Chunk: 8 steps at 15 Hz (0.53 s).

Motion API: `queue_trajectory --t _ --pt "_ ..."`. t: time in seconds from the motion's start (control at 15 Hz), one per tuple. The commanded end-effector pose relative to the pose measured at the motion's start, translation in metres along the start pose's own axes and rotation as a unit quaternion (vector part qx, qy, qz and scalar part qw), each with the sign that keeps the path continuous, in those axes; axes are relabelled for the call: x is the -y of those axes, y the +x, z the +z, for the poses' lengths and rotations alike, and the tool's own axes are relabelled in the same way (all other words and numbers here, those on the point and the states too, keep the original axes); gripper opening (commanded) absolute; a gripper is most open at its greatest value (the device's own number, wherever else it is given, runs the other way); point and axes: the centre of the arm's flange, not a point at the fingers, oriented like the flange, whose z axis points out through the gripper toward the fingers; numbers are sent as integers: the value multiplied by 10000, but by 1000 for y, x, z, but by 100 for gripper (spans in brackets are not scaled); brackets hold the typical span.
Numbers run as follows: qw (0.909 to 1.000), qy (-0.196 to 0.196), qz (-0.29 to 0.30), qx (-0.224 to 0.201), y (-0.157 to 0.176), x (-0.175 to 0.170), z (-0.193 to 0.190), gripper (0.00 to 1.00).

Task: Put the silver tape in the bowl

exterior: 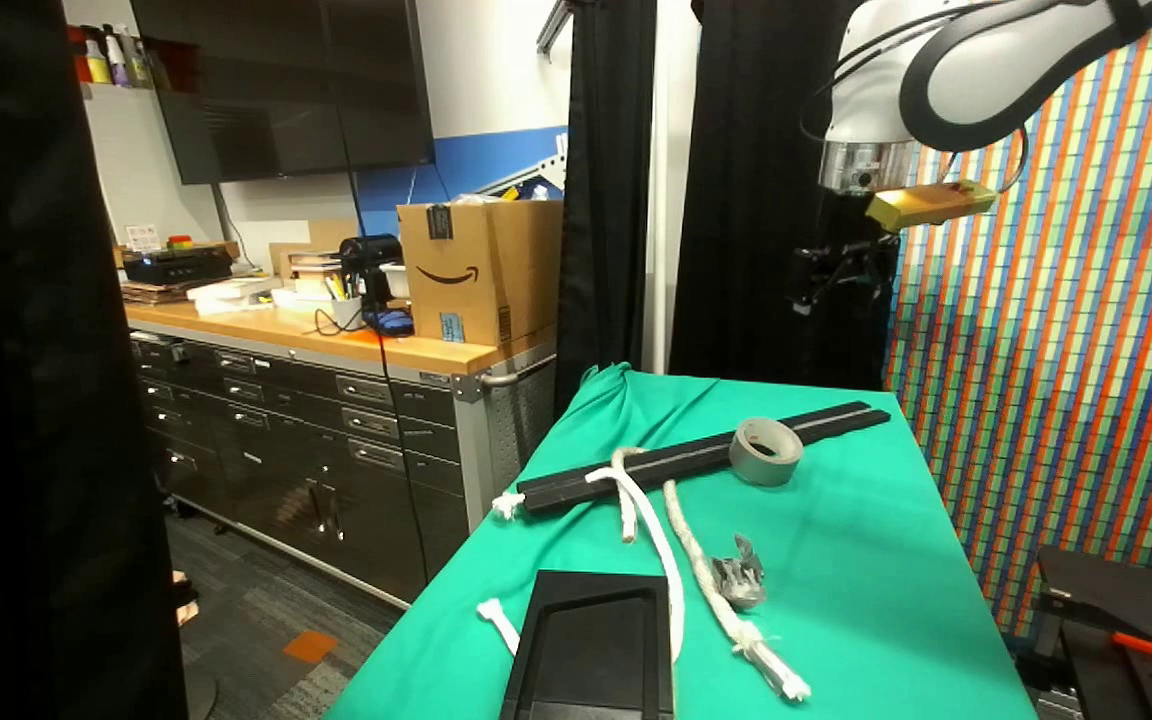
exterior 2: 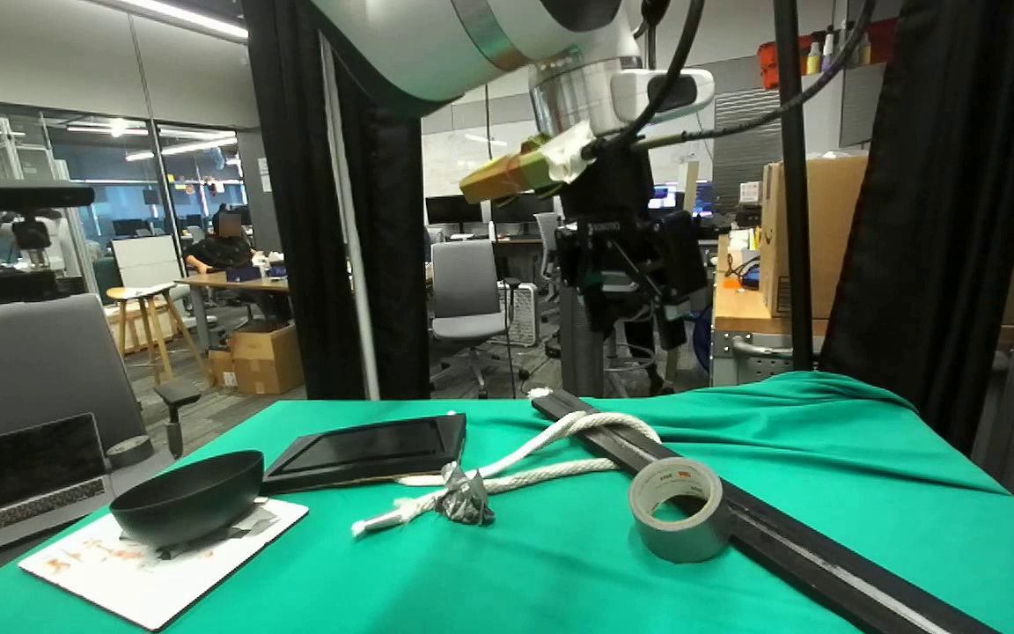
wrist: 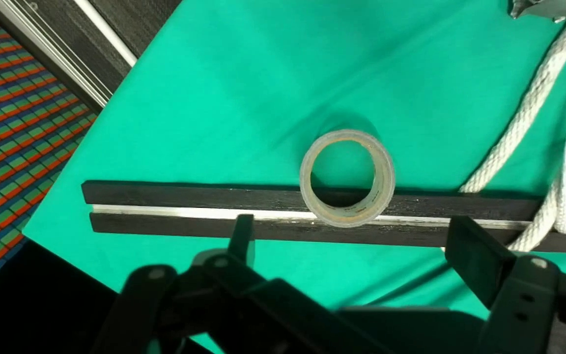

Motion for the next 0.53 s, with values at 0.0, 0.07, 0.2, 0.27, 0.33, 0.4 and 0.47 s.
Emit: queue_trajectory --t 0.0,0.07,0.2,0.27,0.33,0.4,0.47 --pt "9992 245 291 74 16 6 27 100" --pt "9987 315 382 118 19 5 35 100" --pt "9966 516 612 205 25 1 51 100" --pt "9952 598 727 254 27 -3 58 100" --pt "9938 674 838 286 30 -8 66 100" --pt "9923 729 952 319 33 -12 72 100" --pt "9908 787 1044 344 34 -19 79 100"
